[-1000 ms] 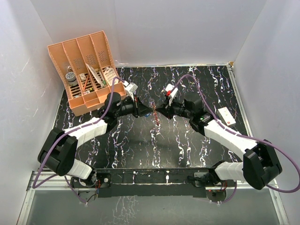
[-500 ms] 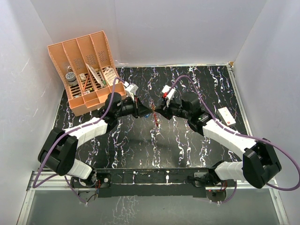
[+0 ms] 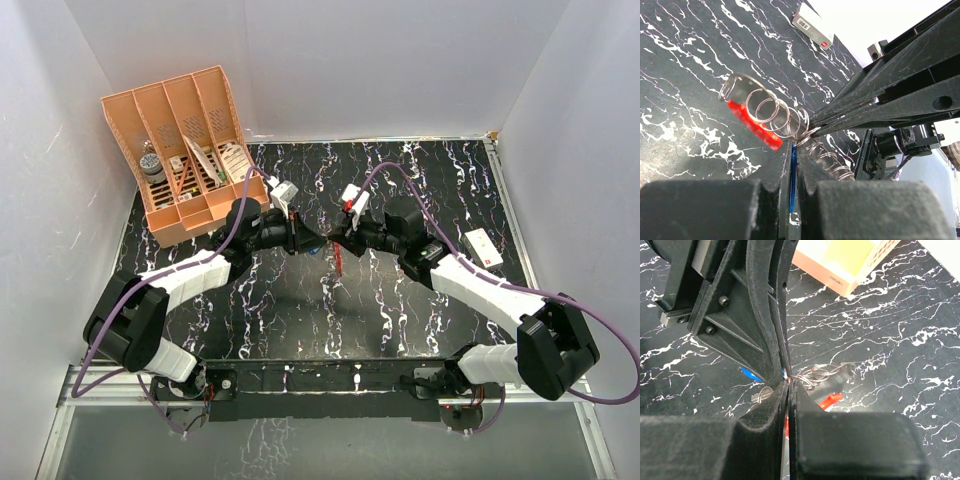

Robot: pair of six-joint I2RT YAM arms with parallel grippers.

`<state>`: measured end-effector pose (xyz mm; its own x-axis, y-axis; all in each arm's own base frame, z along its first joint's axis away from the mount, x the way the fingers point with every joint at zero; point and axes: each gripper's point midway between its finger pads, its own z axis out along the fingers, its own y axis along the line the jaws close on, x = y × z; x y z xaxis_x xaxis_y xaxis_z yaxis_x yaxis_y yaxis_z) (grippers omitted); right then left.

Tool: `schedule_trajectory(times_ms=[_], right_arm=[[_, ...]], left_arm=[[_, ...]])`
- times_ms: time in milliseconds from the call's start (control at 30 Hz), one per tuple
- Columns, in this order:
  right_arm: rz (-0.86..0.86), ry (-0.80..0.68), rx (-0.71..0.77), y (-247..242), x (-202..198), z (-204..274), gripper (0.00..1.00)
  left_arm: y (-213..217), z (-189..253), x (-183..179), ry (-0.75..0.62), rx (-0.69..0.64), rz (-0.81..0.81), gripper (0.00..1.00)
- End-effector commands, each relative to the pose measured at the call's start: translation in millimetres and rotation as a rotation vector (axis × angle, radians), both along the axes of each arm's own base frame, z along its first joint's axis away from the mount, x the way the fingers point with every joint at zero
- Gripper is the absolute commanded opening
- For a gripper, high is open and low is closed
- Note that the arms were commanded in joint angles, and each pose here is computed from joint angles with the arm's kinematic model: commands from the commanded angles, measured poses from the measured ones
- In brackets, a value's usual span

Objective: Put the keys on the keyring

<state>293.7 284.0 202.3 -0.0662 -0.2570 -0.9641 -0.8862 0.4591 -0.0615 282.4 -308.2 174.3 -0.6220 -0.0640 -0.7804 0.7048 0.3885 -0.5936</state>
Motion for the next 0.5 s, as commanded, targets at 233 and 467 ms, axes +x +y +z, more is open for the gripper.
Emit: schedule_trajectory(times_ms=[233, 467], right_arm=[[-0.017, -0.129, 0.066, 5, 6, 45, 0.00], [-0.075, -0.151, 0.079, -4, 8, 51, 0.00]], left_arm=[[-6, 41, -1, -0.105, -0.052, -0.002, 0.00], [6, 50, 5, -0.121, -0.063, 0.083, 0.00]])
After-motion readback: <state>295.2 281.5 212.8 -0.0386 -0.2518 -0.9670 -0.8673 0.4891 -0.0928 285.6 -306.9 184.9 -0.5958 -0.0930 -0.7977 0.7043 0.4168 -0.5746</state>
